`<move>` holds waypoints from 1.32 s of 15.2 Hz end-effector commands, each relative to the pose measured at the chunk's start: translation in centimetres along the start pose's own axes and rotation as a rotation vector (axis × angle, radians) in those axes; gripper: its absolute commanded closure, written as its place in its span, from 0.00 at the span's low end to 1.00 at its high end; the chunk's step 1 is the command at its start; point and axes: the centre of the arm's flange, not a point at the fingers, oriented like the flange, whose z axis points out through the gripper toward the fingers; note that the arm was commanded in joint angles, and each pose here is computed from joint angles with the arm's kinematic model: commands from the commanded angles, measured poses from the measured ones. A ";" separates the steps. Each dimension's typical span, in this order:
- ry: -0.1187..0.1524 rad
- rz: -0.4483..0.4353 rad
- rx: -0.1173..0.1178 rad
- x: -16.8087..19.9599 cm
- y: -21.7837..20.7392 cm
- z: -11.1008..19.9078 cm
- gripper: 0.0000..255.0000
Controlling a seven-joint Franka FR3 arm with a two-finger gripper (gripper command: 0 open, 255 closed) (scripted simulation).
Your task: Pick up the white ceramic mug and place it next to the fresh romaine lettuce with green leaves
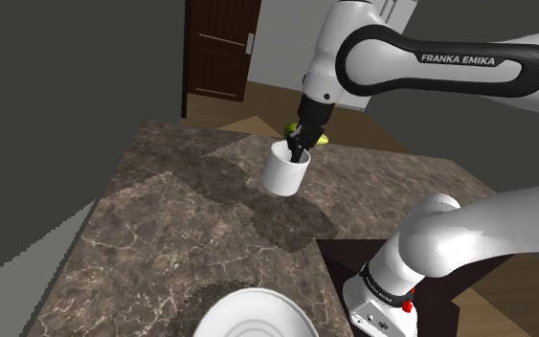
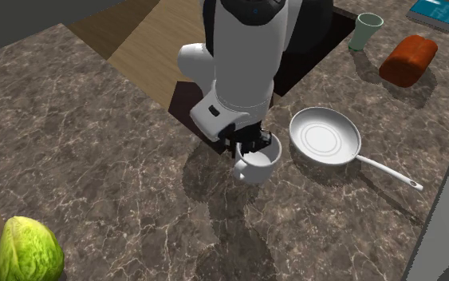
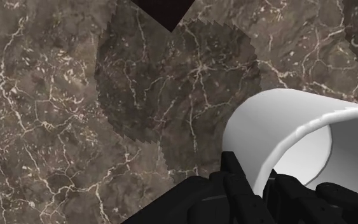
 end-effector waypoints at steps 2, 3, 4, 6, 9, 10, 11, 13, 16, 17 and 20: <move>0.000 0.000 0.000 0.0 0.0 -1.6 1.00; 0.000 0.000 0.000 0.1 1.3 -1.6 1.00; 0.000 0.000 0.000 0.3 2.6 -1.6 1.00; 0.000 0.000 0.000 0.6 5.2 -1.6 1.00; 0.000 0.000 0.000 1.1 9.2 -1.7 1.00; 0.000 0.000 0.000 1.2 10.5 -1.7 1.00; 0.000 0.000 0.000 1.4 11.8 -1.7 1.00; 0.000 0.000 0.000 1.7 14.4 -1.7 1.00; 0.000 0.000 0.000 2.2 18.3 -1.8 1.00; 0.000 0.000 0.000 2.3 19.6 -1.8 1.00; 0.000 0.000 0.000 2.8 23.6 -1.8 1.00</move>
